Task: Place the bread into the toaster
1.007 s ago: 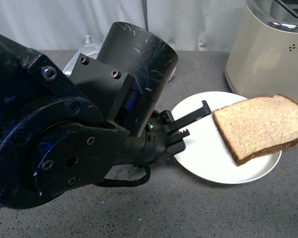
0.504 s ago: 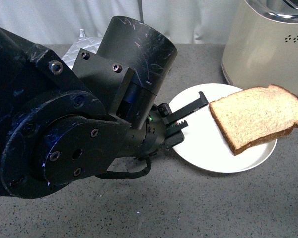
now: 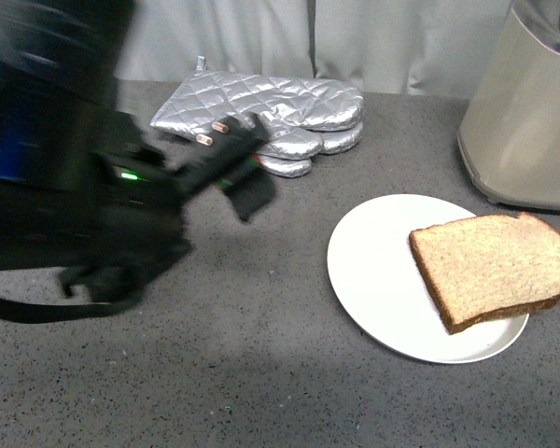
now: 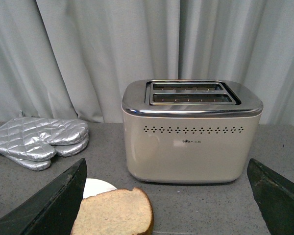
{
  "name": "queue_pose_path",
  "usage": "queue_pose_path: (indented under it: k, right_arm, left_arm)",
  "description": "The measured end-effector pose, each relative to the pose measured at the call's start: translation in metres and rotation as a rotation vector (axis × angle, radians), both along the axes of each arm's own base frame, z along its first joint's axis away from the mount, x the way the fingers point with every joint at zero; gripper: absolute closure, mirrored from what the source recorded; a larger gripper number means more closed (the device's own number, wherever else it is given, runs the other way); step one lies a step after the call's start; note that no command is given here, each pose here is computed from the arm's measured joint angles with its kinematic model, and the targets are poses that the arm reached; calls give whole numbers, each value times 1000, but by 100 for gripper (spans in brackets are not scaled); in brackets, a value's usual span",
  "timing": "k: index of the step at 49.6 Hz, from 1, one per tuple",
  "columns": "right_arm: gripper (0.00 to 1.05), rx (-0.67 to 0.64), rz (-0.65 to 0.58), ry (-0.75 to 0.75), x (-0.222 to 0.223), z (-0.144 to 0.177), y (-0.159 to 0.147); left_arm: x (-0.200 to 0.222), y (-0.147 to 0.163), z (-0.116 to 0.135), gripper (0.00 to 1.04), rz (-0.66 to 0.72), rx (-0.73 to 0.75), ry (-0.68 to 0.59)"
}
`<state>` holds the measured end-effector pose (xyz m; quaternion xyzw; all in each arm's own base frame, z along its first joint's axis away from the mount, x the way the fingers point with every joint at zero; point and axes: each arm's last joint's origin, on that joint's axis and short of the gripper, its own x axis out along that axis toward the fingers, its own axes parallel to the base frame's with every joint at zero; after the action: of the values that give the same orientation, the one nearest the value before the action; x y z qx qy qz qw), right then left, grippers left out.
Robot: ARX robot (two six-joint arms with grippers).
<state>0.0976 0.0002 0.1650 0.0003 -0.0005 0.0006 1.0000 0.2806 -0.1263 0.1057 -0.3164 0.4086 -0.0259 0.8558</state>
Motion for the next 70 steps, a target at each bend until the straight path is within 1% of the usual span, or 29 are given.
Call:
queue_pose_path:
  k: [1, 3, 5, 6, 8, 9, 12, 14, 15, 17, 19, 21, 25, 26, 29, 32, 34, 35, 38, 39, 45, 49, 52, 54, 57, 70]
  right_arm:
    - [9, 0, 0, 0, 0, 0, 0]
    - [9, 0, 0, 0, 0, 0, 0]
    - [9, 0, 0, 0, 0, 0, 0]
    - [9, 0, 0, 0, 0, 0, 0]
    - [9, 0, 0, 0, 0, 0, 0]
    - [9, 0, 0, 0, 0, 0, 0]
    - [9, 0, 0, 0, 0, 0, 0]
    - [9, 0, 1, 0, 0, 0, 0]
    - [9, 0, 1, 0, 0, 0, 0]
    - [9, 0, -1, 0, 0, 0, 0]
    - [9, 0, 0, 0, 0, 0, 0]
    - [9, 0, 0, 0, 0, 0, 0]
    - [9, 0, 0, 0, 0, 0, 0]
    - [9, 0, -1, 0, 0, 0, 0]
    - [9, 0, -1, 0, 0, 0, 0]
    - [9, 0, -1, 0, 0, 0, 0]
    - [9, 0, 0, 0, 0, 0, 0]
    - [9, 0, 0, 0, 0, 0, 0]
    - [9, 0, 0, 0, 0, 0, 0]
    - [9, 0, 0, 0, 0, 0, 0]
    - [9, 0, 1, 0, 0, 0, 0]
    - [9, 0, 1, 0, 0, 0, 0]
    - [9, 0, 0, 0, 0, 0, 0]
    - [9, 0, -3, 0, 0, 0, 0]
    - [9, 0, -2, 0, 0, 0, 0]
    - [9, 0, 0, 0, 0, 0, 0]
  left_arm:
    - [-2, 6, 2, 21, 6, 2, -4]
    - [-10, 29, 8, 14, 37, 2, -13]
    - [-24, 58, 16, 5, 79, -6, -15]
    - [-30, 70, 19, 5, 97, -7, -16]
    - [-45, 93, 26, 7, 114, -18, -26]
    - [-48, 98, 27, 7, 122, -24, -29]
    - [-76, 136, 46, 7, 167, -46, -69]
    - [-91, 156, 57, 14, 177, 47, -293]
    - [-102, 167, 64, 20, 167, 132, -454]
    - [-122, 179, 77, 29, 127, 284, -665]
    - [-142, 187, 88, 37, 87, 421, -770]
    - [-157, 191, 96, 47, 71, 514, -836]
    - [-165, 199, 101, 61, 74, 611, -867]
    - [-165, 200, 101, 63, 75, 617, -866]
    - [-160, 206, 99, 73, 71, 628, -856]
    - [-156, 209, 100, 81, 70, 637, -853]
    - [-153, 210, 99, 88, 76, 639, -842]
    - [-152, 210, 99, 90, 77, 639, -839]
    - [-150, 207, 99, 100, 82, 644, -834]
    - [-150, 206, 99, 102, 85, 645, -834]
    - [-156, 184, 91, 101, 111, 654, -796]
    - [-167, 157, 76, 101, 111, 658, -749]
    - [-175, 141, 64, 101, 86, 666, -763]
    - [-181, 130, 60, 101, 53, 659, -822]
    - [-183, 127, 63, 101, 55, 659, -865]
    - [-184, 127, 63, 101, 62, 661, -869]
